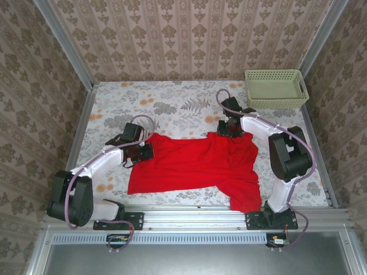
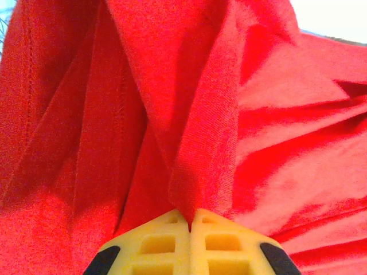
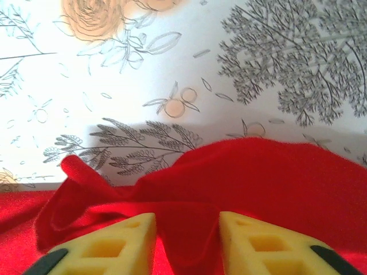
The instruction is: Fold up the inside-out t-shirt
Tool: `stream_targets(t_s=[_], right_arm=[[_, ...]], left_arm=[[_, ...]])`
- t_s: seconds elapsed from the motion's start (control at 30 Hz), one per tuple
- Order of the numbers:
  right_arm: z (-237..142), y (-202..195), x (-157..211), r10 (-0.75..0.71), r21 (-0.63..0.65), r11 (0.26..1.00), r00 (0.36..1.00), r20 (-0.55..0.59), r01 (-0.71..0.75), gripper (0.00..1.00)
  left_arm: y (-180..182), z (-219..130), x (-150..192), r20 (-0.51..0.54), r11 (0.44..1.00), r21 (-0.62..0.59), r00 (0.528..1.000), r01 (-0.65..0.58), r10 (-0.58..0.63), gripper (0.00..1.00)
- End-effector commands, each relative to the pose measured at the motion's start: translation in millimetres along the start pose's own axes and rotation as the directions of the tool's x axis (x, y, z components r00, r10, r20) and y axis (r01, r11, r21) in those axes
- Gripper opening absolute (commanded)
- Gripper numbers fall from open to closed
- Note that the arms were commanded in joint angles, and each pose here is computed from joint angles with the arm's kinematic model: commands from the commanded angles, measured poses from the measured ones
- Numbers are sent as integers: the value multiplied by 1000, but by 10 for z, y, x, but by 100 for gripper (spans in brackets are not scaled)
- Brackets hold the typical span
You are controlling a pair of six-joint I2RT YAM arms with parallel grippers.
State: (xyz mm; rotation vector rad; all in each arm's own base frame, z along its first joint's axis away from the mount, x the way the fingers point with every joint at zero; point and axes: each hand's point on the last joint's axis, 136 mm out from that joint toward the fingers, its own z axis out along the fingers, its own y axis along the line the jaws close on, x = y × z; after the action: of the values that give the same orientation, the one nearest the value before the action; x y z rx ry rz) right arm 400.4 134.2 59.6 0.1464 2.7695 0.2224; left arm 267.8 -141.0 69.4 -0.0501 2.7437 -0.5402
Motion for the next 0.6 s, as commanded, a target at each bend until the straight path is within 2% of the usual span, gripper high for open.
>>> stream_targets(t_s=[0.0,0.07,0.2,0.37,0.57], right_arm=[[18,51,-84,-13,-20,1000,1000,-1,13,25],[-15,24,-76,-21,-4,1000,1000,-6,21,14],[-220,-23,-201,-45,33,998,998,53,43,1],[-485,-47,-370,-89,74,994,989,115,81,0],[-1028,-165,-841,-132,156,984,950,283,90,0]], left_arm=[[-25,-166,-51,21,999,-16,999,-40,40,1],[-37,-205,-70,30,999,-5,999,-33,33,0],[-73,-278,-162,56,1000,10,998,-25,25,0],[-113,-393,-350,110,1000,28,994,-1,-3,0],[-57,-838,-833,273,997,47,959,57,-68,0]])
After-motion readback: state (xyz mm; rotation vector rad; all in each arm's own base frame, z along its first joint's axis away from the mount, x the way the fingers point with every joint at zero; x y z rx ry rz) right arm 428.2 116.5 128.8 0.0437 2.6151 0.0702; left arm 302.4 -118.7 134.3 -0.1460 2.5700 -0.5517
